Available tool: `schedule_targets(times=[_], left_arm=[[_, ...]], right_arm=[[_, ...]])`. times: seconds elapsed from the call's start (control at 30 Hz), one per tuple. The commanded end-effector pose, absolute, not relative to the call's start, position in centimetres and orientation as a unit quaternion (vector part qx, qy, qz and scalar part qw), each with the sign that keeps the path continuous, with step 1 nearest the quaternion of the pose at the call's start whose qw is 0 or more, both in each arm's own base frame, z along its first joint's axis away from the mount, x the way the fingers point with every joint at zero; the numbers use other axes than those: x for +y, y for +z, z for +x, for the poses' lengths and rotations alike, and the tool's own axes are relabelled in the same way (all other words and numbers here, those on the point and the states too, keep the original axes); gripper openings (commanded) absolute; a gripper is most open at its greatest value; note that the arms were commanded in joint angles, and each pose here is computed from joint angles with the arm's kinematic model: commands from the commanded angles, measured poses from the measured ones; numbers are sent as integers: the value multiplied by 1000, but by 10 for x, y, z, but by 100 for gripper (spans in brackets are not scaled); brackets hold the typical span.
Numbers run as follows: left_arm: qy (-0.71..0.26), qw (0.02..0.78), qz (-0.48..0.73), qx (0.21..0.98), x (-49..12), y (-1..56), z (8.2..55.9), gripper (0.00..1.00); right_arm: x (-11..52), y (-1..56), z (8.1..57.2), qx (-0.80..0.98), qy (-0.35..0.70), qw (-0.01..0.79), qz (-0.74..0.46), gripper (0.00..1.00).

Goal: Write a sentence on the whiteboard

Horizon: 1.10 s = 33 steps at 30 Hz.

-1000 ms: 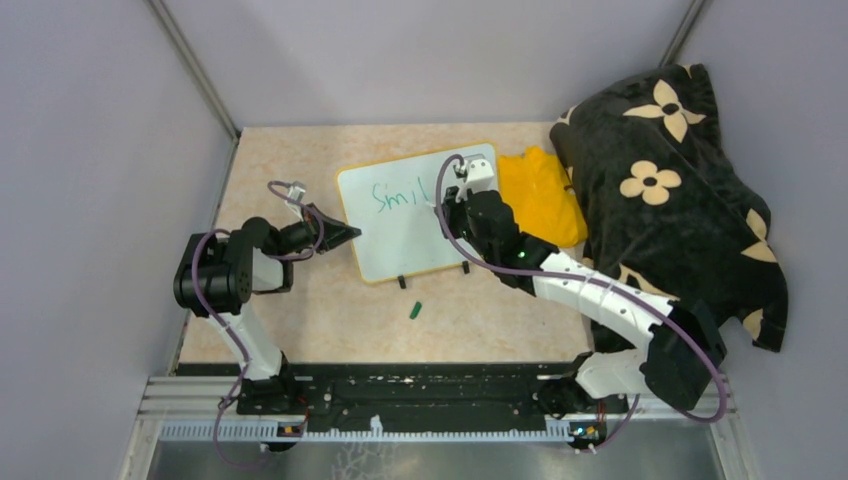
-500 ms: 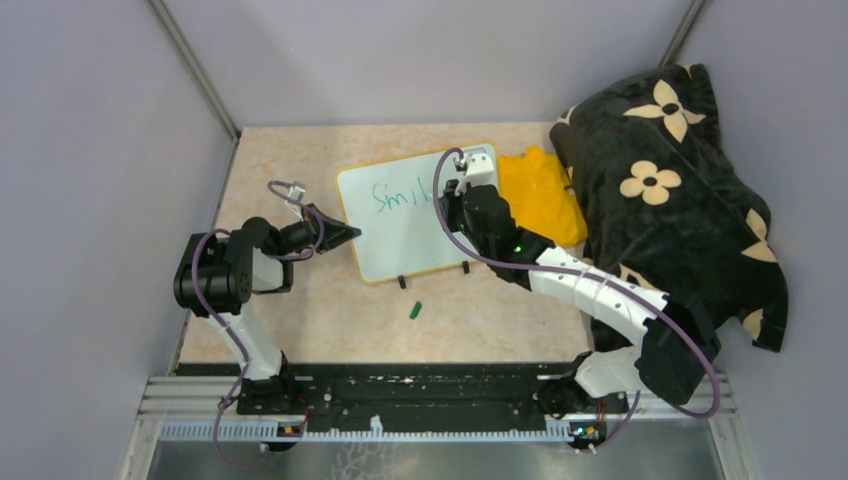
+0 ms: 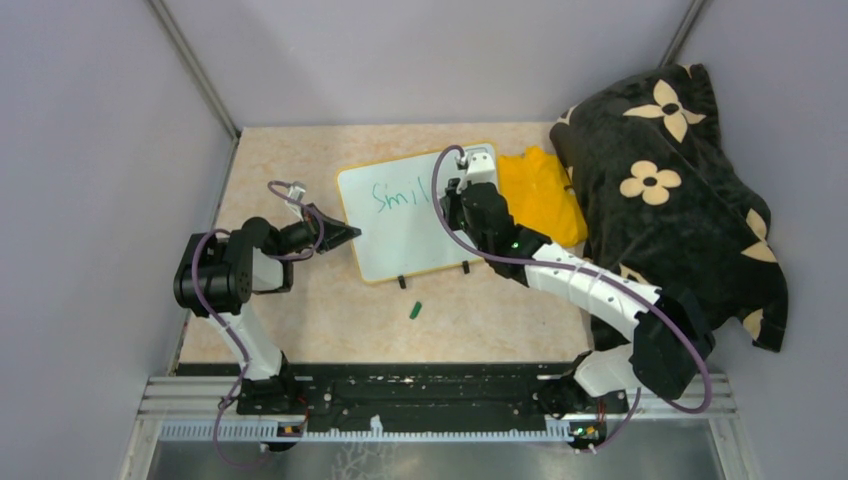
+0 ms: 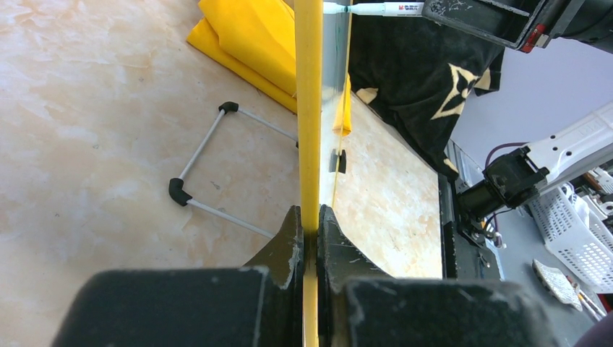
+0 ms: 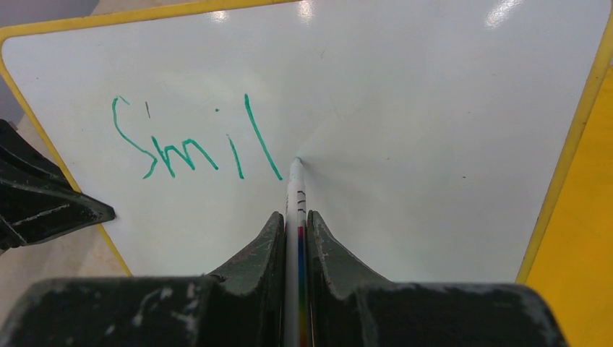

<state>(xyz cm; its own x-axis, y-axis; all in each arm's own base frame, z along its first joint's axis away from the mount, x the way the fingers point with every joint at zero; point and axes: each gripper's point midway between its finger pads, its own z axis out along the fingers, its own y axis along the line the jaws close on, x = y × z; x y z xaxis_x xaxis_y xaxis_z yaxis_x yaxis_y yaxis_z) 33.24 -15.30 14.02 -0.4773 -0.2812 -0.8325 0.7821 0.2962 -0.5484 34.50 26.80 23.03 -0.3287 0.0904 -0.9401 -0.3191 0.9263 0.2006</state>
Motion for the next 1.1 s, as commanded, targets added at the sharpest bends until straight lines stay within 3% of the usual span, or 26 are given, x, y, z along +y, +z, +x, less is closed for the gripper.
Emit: schedule_targets(times=[0.0,1.07], left_arm=[[-523,548,276,592,-155,161,330,0],[-527,544,272,594,-155,161,331,0]], right_arm=[[263,262,360,772,190,605,-38,0],[275,262,365,776,210,592,-58,0]])
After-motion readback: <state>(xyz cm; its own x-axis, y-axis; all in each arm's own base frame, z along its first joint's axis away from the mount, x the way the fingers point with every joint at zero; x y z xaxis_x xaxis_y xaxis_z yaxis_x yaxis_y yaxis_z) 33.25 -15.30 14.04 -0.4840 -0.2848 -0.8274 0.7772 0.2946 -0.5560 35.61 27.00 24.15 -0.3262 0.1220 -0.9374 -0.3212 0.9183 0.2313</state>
